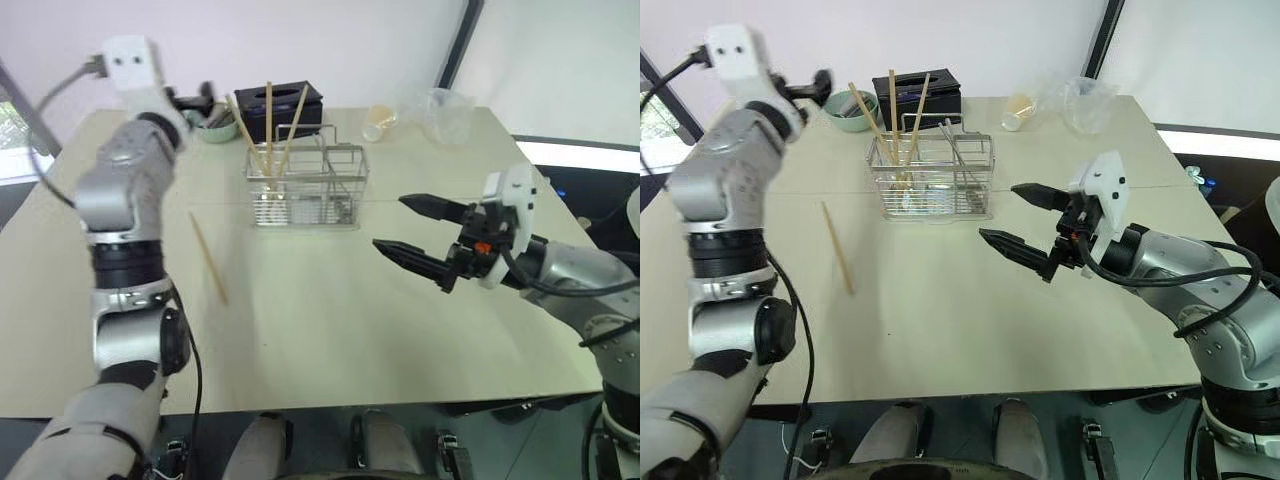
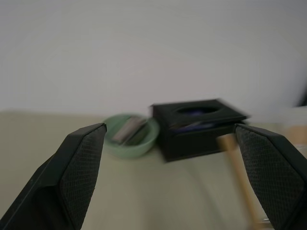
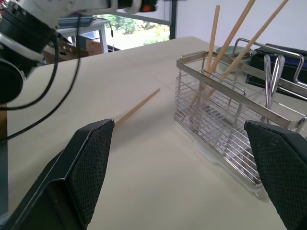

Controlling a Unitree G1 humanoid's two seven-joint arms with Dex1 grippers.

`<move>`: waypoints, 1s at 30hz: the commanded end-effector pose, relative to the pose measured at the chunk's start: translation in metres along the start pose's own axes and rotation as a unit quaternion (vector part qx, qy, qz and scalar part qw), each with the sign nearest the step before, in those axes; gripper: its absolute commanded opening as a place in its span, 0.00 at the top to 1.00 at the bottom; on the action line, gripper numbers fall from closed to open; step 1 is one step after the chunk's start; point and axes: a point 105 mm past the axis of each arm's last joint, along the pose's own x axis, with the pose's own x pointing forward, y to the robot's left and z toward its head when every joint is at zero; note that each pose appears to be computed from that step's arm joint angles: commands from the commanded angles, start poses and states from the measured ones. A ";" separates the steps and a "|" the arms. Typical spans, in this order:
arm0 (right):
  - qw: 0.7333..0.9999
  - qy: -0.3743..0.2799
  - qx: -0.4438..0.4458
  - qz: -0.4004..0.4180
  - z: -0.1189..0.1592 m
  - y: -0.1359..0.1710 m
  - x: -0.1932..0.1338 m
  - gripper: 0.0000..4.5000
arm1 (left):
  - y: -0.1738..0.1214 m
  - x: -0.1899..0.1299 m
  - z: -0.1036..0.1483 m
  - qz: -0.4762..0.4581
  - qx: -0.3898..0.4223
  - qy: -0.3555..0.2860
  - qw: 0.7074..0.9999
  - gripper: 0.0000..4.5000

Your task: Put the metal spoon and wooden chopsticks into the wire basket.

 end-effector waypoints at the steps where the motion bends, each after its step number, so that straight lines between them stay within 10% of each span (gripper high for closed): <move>1: 1.000 -0.014 -0.018 0.008 0.007 0.001 0.001 0.00 | 0.000 -0.004 -0.010 0.011 0.011 0.031 0.999 0.01; 8: 1.000 -0.011 -0.014 0.012 0.004 0.003 0.002 0.00 | 0.001 -0.013 -0.100 0.065 -0.083 0.228 0.968 0.01; 30: 0.998 -0.023 0.011 -0.050 -0.007 0.017 -0.006 0.00 | -0.009 0.004 -0.166 0.102 -0.033 0.355 0.929 0.01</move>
